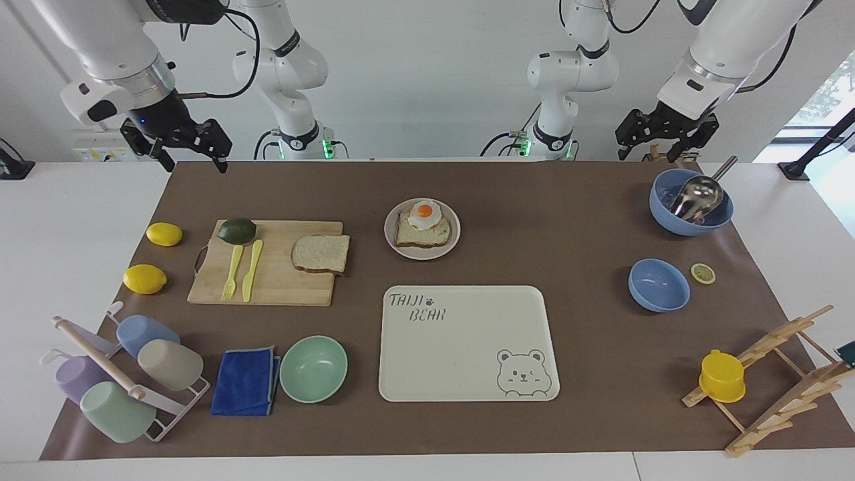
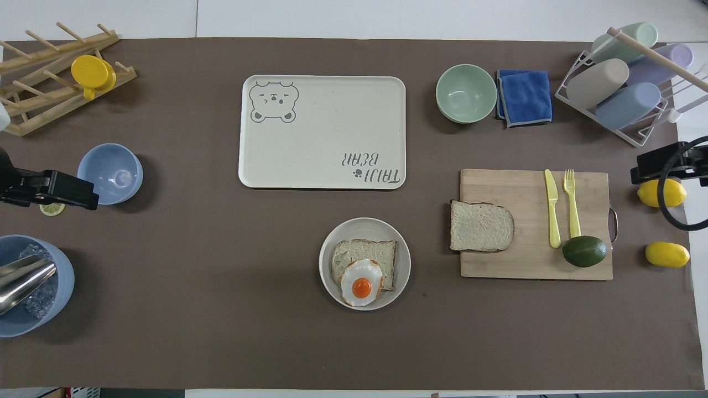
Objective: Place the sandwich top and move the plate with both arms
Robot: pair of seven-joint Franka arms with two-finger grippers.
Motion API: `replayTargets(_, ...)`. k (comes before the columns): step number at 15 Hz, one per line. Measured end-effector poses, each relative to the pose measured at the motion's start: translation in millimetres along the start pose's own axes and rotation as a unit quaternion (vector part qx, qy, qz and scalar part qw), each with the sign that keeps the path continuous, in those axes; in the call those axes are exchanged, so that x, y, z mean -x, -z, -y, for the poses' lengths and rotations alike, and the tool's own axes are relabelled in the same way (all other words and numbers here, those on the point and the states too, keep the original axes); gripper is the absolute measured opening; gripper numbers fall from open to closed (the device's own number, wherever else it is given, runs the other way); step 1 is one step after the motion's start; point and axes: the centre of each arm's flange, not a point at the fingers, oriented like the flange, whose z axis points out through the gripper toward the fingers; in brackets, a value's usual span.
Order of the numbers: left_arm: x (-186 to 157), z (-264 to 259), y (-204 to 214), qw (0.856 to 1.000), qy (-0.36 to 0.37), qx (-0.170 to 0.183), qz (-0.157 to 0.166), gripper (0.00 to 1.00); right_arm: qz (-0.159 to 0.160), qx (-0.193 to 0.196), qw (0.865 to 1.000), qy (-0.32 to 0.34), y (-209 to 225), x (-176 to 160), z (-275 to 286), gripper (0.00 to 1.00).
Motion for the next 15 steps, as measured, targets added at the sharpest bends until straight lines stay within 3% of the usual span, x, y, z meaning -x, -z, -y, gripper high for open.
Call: replayTargets(15, 0.0, -2.5, 0.0, 1.0, -0.002, 0.0, 0.0, 1.0, 0.001, 0.0, 1.0, 0.001, -0.3, 0.3, 1.1, 1.0)
